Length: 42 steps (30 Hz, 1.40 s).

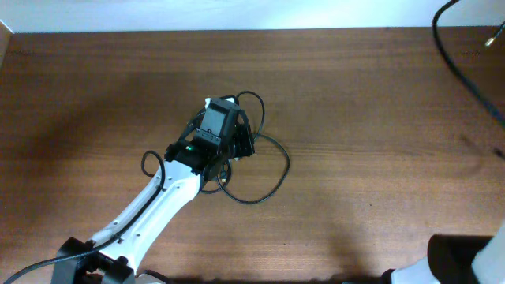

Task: Untangle cables

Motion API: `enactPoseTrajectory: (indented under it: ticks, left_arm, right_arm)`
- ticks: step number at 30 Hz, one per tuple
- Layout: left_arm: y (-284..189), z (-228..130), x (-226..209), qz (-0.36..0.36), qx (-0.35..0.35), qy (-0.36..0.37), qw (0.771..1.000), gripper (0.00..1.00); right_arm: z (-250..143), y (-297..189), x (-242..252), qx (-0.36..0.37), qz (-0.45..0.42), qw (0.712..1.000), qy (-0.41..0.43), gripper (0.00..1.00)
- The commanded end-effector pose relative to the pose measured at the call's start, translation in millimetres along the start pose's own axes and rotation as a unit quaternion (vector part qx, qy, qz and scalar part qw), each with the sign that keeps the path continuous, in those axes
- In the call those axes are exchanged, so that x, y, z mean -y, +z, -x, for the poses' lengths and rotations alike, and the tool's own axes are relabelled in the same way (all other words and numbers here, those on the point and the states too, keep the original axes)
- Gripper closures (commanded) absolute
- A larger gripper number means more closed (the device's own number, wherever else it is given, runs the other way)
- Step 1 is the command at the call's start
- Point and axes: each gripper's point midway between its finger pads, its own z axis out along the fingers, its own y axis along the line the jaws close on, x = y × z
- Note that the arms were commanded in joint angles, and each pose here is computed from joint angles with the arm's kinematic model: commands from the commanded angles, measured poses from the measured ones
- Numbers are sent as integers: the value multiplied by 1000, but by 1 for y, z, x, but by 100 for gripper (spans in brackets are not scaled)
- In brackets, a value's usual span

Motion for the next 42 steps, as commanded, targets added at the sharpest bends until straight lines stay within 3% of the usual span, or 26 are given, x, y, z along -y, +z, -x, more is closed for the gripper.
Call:
enactPoseTrajectory:
  ticks: [1,8,13,18,26,32,33,37,39,42]
  left_arm:
    - [-5,0,4,-10,-1,13,1000,100]
    - [-5,0,4,-10,-1,17,1000,100]
    - [-5,-2,3,-8,-4,28,1000,100]
    - [-5,-2,3,-8,-5,28,1000,100]
    - [-5,-2,3,-8,-5,28,1000,100]
    - [-5,-2,3,-8,-5,28,1000,100]
    - [-5,-2,3,-8,-5,28,1000,100]
    - [-5,-2,3,-8,-5,28,1000,100]
    - [-5,-2,3,-8,-5,28,1000,100]
    - [-5,-2,3,-8,-5,28,1000,100]
  right_arm:
    - [-13,44,-2,-38,6,999,7,96]
    - [-44,128,9,-105,30,993,36,96]
    - [-91,205,31,-175,44,979,92,96]
    - [-138,252,61,-231,53,962,136,96]
    - [-177,276,125,-262,35,945,194,96]
    - [-195,283,144,-275,65,930,236,95]
    - [-204,283,146,-287,69,924,244,69]
    - [-205,282,144,-291,73,922,245,26]
    - [-205,281,141,-292,80,920,247,16]
    - [-205,280,140,-295,82,919,248,14]
